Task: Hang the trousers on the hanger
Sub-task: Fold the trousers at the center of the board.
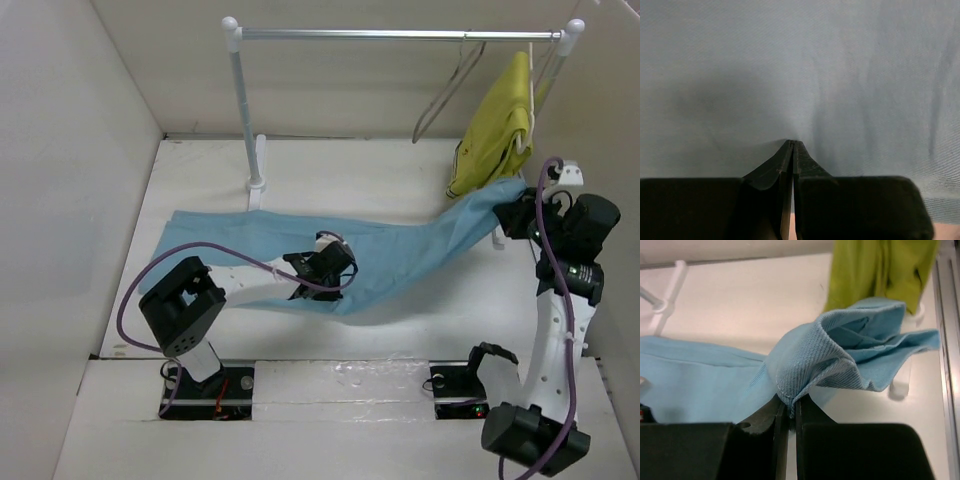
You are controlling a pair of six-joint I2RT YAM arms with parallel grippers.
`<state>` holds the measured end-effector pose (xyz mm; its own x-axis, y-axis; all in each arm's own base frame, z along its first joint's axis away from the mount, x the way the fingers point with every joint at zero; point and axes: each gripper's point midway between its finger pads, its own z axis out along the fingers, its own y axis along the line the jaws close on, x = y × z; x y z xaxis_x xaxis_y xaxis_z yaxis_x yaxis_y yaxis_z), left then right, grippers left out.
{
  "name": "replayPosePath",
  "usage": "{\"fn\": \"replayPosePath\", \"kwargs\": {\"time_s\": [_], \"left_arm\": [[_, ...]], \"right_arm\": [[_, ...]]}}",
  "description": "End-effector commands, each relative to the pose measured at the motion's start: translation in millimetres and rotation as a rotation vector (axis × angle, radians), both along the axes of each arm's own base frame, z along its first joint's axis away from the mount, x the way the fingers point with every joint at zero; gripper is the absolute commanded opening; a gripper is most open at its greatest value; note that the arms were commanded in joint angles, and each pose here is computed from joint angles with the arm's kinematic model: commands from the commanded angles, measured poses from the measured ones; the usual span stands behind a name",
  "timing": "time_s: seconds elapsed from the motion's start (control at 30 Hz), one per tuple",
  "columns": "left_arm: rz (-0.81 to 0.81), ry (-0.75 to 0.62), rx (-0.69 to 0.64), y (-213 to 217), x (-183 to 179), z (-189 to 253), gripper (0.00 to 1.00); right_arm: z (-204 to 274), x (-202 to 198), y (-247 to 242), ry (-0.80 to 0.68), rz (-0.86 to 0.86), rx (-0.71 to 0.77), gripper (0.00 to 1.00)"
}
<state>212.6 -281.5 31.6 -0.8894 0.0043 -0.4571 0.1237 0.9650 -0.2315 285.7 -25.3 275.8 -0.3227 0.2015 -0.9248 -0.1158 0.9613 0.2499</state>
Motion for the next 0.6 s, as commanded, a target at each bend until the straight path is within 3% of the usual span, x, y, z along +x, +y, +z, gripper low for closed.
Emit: {"fn": "replayPosePath", "kwargs": {"time_s": [0.0, 0.3, 0.43, 0.57], "left_arm": [[-0.044, -0.009, -0.053, -31, -11, 8, 0.0], [-0.121, 0.018, -0.095, -71, -27, 2, 0.0], [-0.207, 0.029, -0.174, -122, -42, 12, 0.0], [-0.302, 0.037, -0.198, -170, -61, 22, 0.0]], "right_arm": [[50, -5, 20, -0.078, 0.065, -0.076, 0.0], [123, -25, 49, -0.204, 0.109, -0.106, 0.0], [167, -39, 54, -0.289, 0.132, -0.195, 0.0], [193, -40, 72, -0.343, 0.215, -0.193, 0.0]]}}
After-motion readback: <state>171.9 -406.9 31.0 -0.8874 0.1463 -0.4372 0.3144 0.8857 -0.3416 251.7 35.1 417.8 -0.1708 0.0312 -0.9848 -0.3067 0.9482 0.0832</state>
